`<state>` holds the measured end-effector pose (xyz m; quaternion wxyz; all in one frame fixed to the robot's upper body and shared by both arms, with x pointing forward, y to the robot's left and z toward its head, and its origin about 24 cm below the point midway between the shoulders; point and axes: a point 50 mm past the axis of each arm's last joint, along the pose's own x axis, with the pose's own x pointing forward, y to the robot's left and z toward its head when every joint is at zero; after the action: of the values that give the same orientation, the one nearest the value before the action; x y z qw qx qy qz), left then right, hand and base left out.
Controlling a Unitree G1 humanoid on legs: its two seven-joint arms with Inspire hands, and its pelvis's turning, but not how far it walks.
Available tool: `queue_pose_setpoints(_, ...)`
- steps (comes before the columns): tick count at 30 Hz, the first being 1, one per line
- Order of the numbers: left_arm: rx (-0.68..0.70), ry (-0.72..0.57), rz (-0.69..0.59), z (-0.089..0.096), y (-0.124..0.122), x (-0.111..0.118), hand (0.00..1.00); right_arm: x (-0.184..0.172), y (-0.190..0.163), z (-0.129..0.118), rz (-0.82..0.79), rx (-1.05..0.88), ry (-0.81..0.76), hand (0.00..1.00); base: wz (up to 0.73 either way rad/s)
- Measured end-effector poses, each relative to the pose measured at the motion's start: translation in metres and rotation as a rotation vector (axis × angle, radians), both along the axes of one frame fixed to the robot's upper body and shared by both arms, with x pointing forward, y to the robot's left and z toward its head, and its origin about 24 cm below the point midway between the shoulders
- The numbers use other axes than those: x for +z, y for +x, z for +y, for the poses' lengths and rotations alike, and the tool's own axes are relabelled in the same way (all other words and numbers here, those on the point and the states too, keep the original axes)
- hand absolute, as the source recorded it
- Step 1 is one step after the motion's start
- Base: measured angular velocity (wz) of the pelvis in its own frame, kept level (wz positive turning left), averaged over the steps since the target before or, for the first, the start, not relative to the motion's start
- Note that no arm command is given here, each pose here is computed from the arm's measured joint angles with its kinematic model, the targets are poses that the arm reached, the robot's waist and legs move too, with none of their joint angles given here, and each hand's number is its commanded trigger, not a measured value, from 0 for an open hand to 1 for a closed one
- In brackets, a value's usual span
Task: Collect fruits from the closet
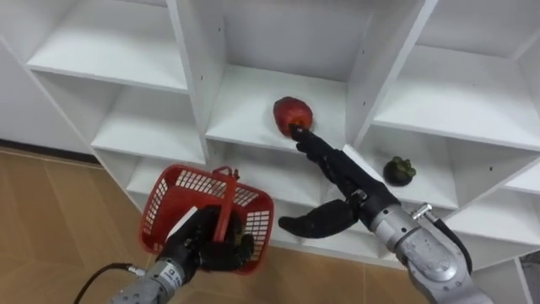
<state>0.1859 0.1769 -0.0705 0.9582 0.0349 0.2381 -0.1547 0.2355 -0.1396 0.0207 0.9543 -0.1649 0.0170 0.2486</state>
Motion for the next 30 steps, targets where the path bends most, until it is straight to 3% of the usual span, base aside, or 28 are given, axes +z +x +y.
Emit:
queue_pose_setpoints(22, 0.025, 0.071, 0.082, 0.007, -0.011, -0.019, 1.0, 0.048, 0.016, 0.005, -0.271, -0.101, 0.079, 0.0, 0.05)
queue_pose_setpoints(30, 0.012, 0.098, 0.074, 0.007, -0.01, -0.018, 1.0, 0.047, 0.021, -0.002, -0.307, -0.199, 0.091, 0.0, 0.07)
